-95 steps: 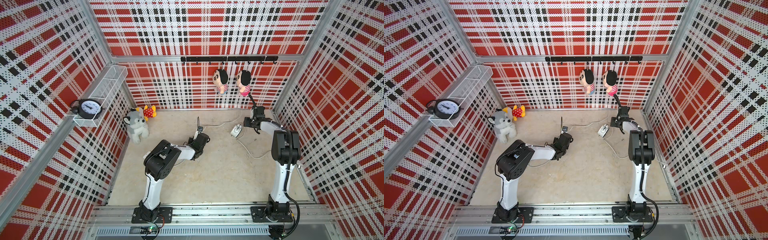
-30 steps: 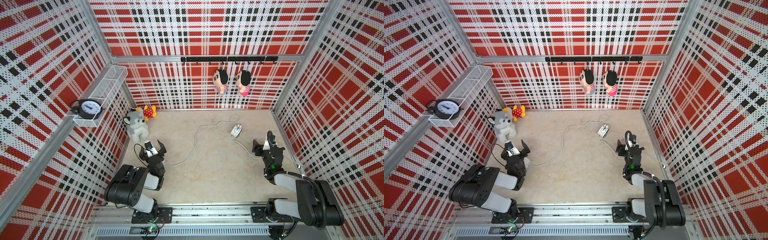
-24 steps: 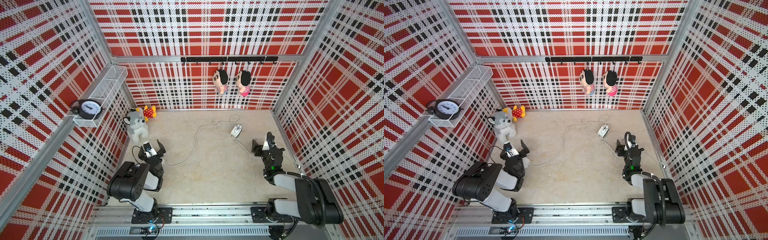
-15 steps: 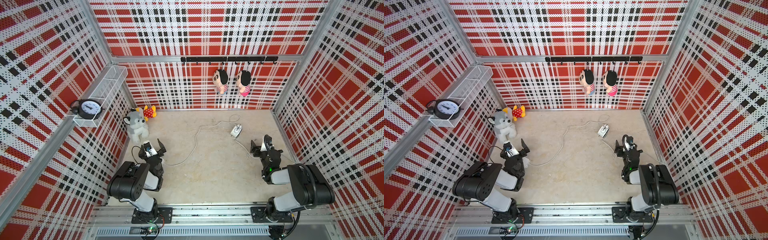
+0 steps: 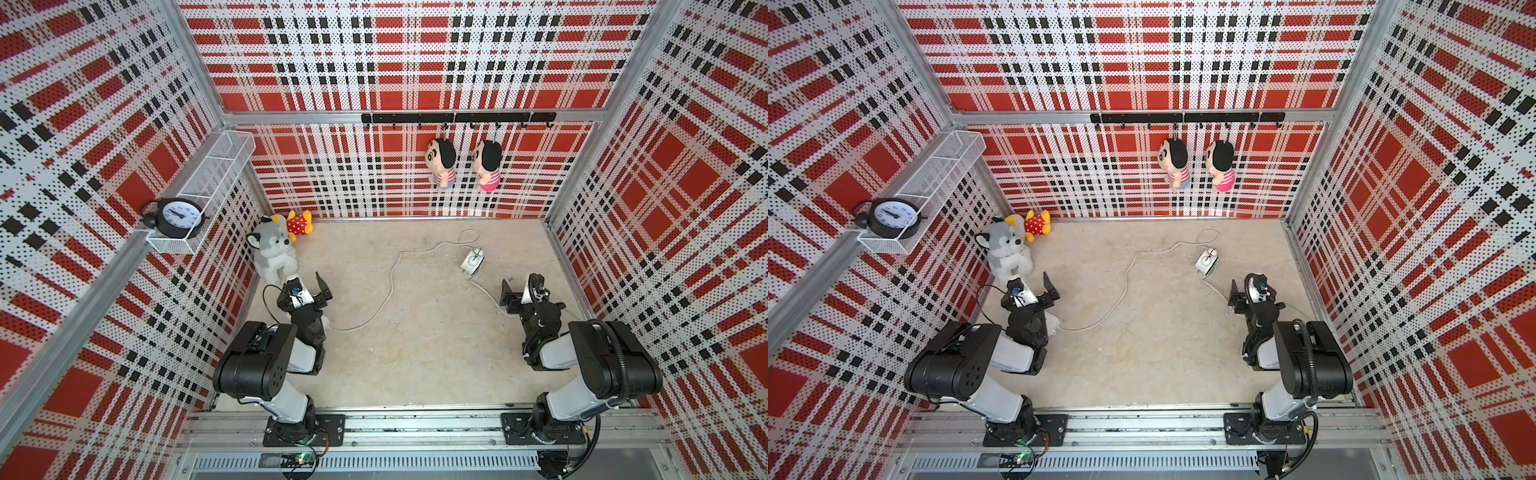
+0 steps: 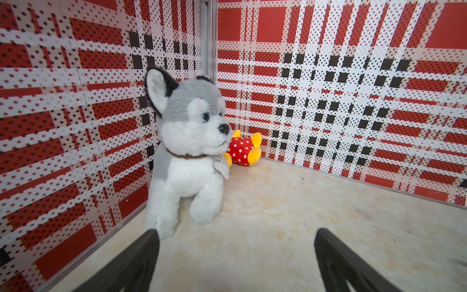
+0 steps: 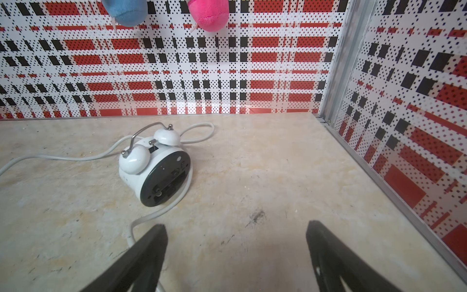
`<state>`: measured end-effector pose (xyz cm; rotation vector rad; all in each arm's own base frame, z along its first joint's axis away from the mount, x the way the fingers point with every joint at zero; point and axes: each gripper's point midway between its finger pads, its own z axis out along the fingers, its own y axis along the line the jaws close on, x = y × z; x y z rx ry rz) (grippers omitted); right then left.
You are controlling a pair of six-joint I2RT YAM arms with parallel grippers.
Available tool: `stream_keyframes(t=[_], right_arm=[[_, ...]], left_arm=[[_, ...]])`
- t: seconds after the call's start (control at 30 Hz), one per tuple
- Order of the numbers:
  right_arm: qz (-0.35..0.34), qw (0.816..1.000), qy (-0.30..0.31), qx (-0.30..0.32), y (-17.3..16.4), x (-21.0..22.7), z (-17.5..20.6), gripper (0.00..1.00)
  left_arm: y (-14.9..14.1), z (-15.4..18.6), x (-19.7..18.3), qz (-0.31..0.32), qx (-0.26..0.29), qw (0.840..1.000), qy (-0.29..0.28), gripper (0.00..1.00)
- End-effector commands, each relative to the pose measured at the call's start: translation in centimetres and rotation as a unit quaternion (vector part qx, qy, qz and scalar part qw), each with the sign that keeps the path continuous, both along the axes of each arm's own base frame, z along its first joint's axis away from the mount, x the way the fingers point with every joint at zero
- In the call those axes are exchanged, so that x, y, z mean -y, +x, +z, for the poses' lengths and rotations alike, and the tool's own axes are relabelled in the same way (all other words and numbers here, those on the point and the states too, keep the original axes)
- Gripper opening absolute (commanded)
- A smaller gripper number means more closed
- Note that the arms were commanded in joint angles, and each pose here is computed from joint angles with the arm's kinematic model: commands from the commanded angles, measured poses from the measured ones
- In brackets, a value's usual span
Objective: Unwrap the cord wrapped around the power strip
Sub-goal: Reset both arms
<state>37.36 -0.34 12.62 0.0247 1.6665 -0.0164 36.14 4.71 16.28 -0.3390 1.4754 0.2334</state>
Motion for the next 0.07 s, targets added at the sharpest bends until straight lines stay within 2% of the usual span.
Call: stream_keyframes(t=[0.0, 0.03], right_arm=[[-0.019, 1.000, 0.000, 0.022, 0.23, 0.52, 1.20, 0.97], [-0.035, 0.999, 0.005, 0.019, 0.27, 1.06, 1.07, 1.00]], left_arm=[[0.41, -0.42, 0.29, -0.018, -0.009, 1.000, -0.006, 0.98], [0.33, -0.37, 0.31, -0.019, -0.008, 1.000, -0.006, 0.98]])
